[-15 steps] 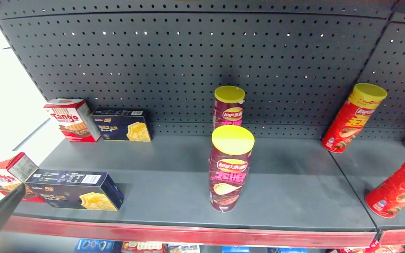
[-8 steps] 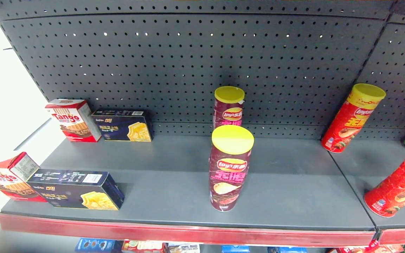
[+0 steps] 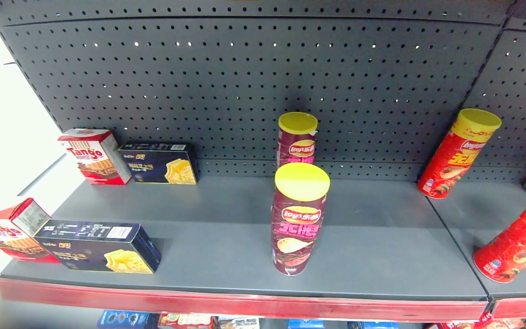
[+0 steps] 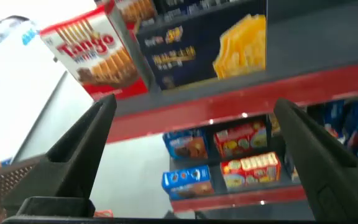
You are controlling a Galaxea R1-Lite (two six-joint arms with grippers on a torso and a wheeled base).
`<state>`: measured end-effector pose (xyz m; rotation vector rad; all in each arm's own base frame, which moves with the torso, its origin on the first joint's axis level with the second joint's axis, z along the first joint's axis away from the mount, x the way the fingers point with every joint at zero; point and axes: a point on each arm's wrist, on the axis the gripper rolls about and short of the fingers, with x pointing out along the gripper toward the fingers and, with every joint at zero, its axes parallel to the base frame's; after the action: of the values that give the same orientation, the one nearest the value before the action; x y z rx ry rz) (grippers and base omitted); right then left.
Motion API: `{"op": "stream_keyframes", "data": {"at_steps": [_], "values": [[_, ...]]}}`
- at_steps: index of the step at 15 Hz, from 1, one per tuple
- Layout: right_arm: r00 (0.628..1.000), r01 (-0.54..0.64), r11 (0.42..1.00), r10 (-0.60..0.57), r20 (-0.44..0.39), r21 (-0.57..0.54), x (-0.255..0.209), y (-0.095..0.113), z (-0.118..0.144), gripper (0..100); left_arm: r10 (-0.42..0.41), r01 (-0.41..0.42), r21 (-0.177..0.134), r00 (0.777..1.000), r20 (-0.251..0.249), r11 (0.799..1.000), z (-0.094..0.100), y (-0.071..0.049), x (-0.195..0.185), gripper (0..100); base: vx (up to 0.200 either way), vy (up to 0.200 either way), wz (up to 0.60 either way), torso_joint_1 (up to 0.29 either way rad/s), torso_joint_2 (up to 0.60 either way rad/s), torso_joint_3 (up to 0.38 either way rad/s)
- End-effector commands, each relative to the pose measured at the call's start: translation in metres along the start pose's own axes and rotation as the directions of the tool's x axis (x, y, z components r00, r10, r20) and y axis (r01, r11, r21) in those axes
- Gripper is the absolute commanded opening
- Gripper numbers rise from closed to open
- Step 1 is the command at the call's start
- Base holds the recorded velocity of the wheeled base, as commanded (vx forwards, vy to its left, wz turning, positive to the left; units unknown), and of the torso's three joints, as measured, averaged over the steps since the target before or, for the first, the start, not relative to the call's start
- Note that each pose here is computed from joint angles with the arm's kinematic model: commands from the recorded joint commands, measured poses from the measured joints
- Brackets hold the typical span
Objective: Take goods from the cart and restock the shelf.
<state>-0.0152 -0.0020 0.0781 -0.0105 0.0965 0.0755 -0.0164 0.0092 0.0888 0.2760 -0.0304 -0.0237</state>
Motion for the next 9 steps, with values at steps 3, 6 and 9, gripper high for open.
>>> {"op": "stream_keyframes", "data": {"at_steps": [3, 6, 9], "values": [[1.0, 0.0, 1.0, 0.0, -0.001, -0.001, 0.0002, 0.0, -0.0005, 100, -0.003, 0.003, -0.005, 0.999, -0.033, 1.0, -0.0046, -0.0013, 0.0006, 100, 0.0, 0.0, 0.0, 0.0, 0.0, 0.0], [1.0, -0.001, 1.0, 0.001, -0.001, -0.002, 0.0002, 0.0, -0.0005, 100, -0.013, 0.012, -0.02, 0.999, -0.034, 1.0, -0.0049, -0.0014, 0.0007, 100, 0.0, 0.0, 0.0, 0.0, 0.0, 0.0], [1.0, -0.001, 1.0, 0.001, -0.001, 0.0, 0.0002, 0.0, -0.0005, 100, -0.299, 0.301, -0.117, 0.954, 0.031, 0.947, -0.0046, -0.0052, -0.0008, 100, 0.0, 0.0, 0.0, 0.0, 0.0, 0.0]]}}
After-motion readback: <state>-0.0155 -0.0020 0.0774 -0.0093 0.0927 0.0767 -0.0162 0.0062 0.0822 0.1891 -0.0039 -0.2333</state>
